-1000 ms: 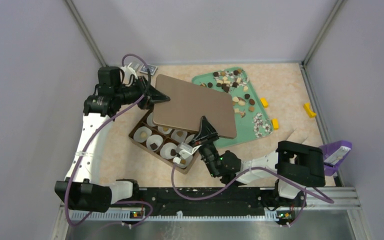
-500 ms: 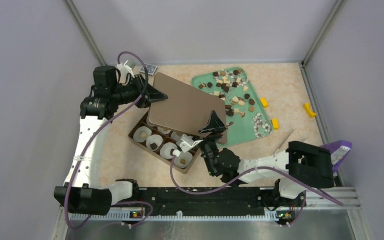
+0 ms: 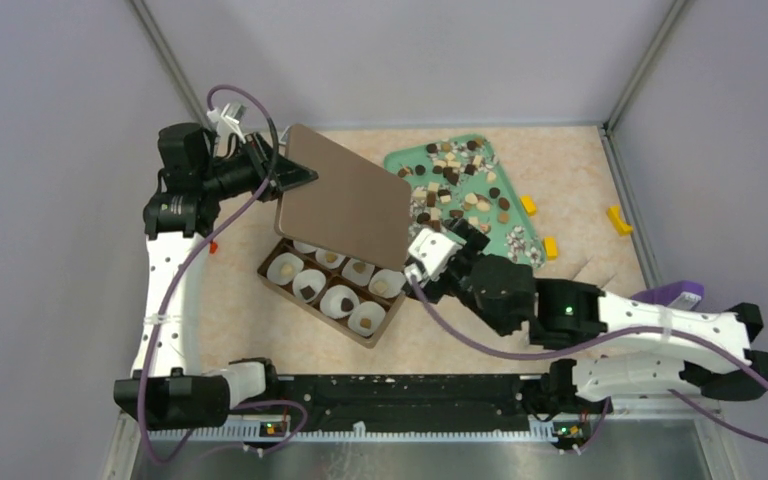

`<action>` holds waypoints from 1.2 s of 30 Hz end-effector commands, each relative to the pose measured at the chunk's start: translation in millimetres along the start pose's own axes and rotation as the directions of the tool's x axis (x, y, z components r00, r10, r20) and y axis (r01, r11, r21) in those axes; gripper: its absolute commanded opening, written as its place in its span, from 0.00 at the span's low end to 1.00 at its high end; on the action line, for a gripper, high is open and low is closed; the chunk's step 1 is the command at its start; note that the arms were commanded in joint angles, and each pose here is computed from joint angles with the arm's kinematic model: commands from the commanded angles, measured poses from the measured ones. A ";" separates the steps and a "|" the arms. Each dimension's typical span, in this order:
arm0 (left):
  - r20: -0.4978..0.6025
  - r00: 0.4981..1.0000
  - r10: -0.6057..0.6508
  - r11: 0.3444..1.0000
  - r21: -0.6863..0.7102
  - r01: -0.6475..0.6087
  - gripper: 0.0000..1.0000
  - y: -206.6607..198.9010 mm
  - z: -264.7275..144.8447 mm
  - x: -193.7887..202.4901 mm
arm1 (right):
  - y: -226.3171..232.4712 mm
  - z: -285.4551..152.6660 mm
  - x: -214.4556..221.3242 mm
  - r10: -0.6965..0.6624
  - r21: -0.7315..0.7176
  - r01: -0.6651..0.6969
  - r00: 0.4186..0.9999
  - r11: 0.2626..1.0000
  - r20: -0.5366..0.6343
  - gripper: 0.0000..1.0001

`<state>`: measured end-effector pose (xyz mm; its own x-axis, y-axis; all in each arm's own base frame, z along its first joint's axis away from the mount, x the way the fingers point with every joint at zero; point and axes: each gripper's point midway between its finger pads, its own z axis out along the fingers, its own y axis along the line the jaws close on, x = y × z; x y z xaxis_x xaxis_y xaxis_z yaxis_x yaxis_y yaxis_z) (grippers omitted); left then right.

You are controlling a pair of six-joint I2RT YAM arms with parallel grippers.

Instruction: Pack the chocolate

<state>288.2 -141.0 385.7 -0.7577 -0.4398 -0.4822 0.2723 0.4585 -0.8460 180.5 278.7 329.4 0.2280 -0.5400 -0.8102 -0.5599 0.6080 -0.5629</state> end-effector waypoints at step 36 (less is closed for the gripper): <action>0.013 0.825 0.565 0.769 0.354 -0.532 0.00 -69.3 -44.5 66.1 | -81.9 52.1 39.3 0.677 -0.668 -0.576 0.722 0.471 -0.146 0.99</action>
<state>204.5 -163.2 418.0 -0.5249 -0.1510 -0.8377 0.7644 0.3492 -0.5420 285.8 238.0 300.6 -0.5024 -0.0183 -0.8644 -0.8308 0.2871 0.4768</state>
